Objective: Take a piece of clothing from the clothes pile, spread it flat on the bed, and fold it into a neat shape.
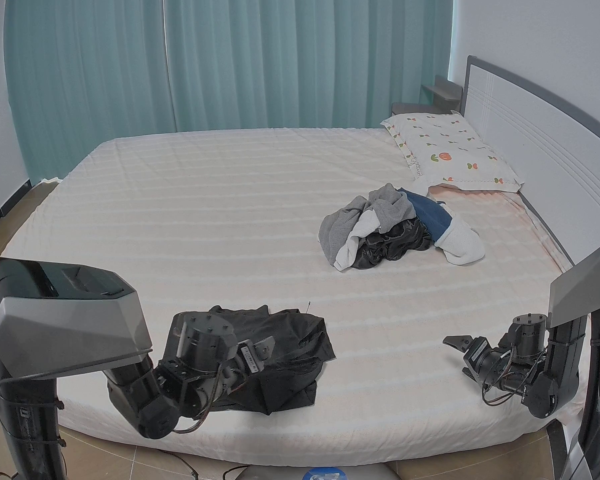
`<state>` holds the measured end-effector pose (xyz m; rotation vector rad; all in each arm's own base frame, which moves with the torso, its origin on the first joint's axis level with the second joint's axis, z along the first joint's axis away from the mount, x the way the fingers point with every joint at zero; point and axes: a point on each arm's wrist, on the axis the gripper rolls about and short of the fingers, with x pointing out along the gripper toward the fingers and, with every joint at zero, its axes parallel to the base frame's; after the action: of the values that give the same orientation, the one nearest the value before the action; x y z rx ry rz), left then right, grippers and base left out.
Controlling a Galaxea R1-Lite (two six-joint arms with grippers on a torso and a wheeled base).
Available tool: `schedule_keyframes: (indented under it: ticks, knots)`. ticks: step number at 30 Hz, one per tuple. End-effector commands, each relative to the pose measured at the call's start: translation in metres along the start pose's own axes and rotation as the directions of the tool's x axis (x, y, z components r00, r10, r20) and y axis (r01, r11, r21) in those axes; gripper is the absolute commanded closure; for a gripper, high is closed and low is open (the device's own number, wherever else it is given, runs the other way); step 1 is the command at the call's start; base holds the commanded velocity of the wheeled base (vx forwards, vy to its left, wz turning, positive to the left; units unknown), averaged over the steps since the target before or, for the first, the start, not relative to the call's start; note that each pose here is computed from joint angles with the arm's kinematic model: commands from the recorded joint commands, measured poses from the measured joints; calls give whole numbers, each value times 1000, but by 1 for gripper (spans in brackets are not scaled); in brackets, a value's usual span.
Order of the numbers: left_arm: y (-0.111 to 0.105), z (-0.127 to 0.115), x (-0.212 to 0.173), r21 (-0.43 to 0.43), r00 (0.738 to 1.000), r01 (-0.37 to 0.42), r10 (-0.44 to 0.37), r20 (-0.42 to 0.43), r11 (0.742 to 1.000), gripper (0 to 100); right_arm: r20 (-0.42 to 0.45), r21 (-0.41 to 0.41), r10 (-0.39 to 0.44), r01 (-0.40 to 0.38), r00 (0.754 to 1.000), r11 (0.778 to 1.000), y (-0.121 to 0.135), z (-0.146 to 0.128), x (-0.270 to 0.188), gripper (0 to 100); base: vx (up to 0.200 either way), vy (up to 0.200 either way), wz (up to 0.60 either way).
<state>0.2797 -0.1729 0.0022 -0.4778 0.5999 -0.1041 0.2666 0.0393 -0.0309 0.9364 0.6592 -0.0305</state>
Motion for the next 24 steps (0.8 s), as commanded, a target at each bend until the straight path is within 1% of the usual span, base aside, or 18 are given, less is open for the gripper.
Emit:
schedule_keyframes:
  ticks: [1, 4, 5, 7, 9, 12, 19, 22, 24]
  knots:
    - [45, 1, -27, -60, 999, -18, 16, -36, 998, 0, -1, -2, 5, -5, 1000, 1000, 1, -1, 0, 0, 0, 0, 0]
    - [55, 2, -33, -69, 999, -1, -2, -41, 998, 0, -1, -2, 5, -5, 1000, 1000, 1, -1, 0, 0, 0, 0, 0]
    - [63, 2, -37, -69, 999, -7, 4, -50, 998, 0, -1, -2, 4, -4, 1000, 1000, 0, -1, 0, 0, 0, 0, 0]
    - [72, 2, -40, -56, 998, -15, 11, -67, 998, 0, -4, -4, 5, -5, 1000, 1000, 1, -2, 0, 0, 0, 0, 0]
    - [76, 3, -41, -46, 997, -16, 12, -73, 999, 0, -9, -7, 6, -7, 1000, 1000, 2, -3, 0, 0, 0, 0, 0]
    - [80, 6, -39, -56, 998, -20, 16, -61, 998, 0, -12, -7, 5, -5, 1000, 1000, 1, -4, -1, 0, 0, 0, 0]
    - [97, 17, -40, -111, 997, 1, -10, -80, 994, 0, -17, -8, 2, -2, 1000, 1000, 1, -5, -1, 0, 0, 200, 0]
    - [100, 19, -38, -124, 996, 11, -22, -89, 992, 0, -15, -9, 2, -3, 1000, 1000, 2, -5, -2, 0, 0, 200, 0]
    - [103, 19, -36, -130, 996, 4, -16, -90, 991, 0, -12, -11, 0, -1, 1000, 1000, 2, -5, -1, 0, 0, 200, 0]
